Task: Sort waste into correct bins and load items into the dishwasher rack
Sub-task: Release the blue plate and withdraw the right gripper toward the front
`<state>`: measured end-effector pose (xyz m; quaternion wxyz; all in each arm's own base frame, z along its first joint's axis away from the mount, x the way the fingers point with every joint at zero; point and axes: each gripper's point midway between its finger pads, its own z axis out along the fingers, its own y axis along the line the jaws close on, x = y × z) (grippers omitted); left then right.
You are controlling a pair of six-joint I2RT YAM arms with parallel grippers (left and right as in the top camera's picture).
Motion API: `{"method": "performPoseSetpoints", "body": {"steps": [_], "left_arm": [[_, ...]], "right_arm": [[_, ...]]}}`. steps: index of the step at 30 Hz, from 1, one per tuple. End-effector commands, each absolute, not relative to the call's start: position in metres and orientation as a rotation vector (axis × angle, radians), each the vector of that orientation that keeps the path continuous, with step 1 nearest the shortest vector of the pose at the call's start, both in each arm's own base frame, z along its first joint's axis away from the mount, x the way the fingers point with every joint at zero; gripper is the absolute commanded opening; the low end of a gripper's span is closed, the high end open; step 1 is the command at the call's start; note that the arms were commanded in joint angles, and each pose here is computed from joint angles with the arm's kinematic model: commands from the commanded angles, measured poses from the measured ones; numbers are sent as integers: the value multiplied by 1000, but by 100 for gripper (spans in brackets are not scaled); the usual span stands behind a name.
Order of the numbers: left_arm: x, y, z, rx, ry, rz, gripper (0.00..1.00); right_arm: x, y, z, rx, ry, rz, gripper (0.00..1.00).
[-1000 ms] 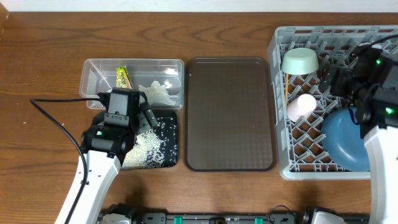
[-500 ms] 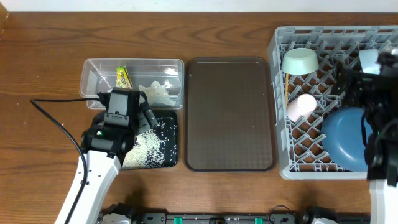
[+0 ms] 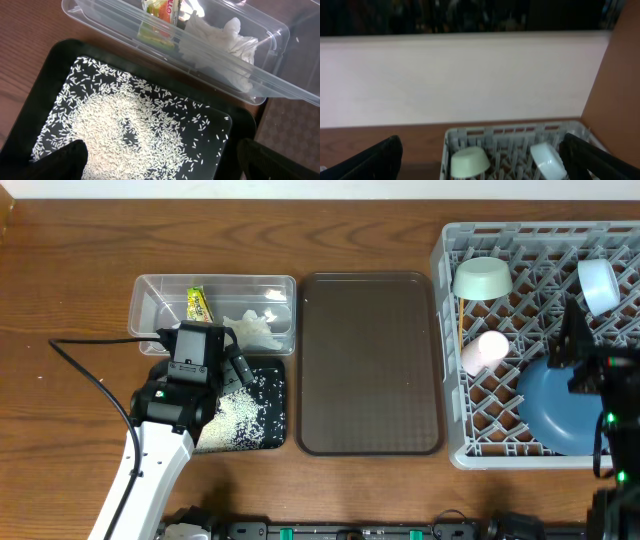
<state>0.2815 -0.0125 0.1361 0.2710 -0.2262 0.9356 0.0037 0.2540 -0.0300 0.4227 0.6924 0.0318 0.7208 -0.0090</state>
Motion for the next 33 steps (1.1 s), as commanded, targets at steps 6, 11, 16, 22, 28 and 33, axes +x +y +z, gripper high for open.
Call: {"method": "performPoseSetpoints", "body": {"steps": [6, 11, 16, 22, 28, 33], "left_arm": [[282, -11, 137, -629, 2516, 11, 98], [282, -11, 137, -629, 2516, 11, 98], [282, -11, 137, -629, 2516, 11, 98], [282, -11, 137, -628, 2516, 12, 98], [282, -11, 137, -629, 2516, 11, 98], [282, -11, 137, -629, 2516, 11, 98]], "right_arm": [[220, -17, 447, 46, 1504, -4, 99], [204, -7, 456, 14, 1456, 14, 99], [194, -3, 462, 6, 1426, 15, 99], [184, 0, 462, -3, 1414, 20, 99], [172, 6, 435, -5, 1507, 51, 99], [163, 7, 394, 18, 1663, 71, 99]]}}
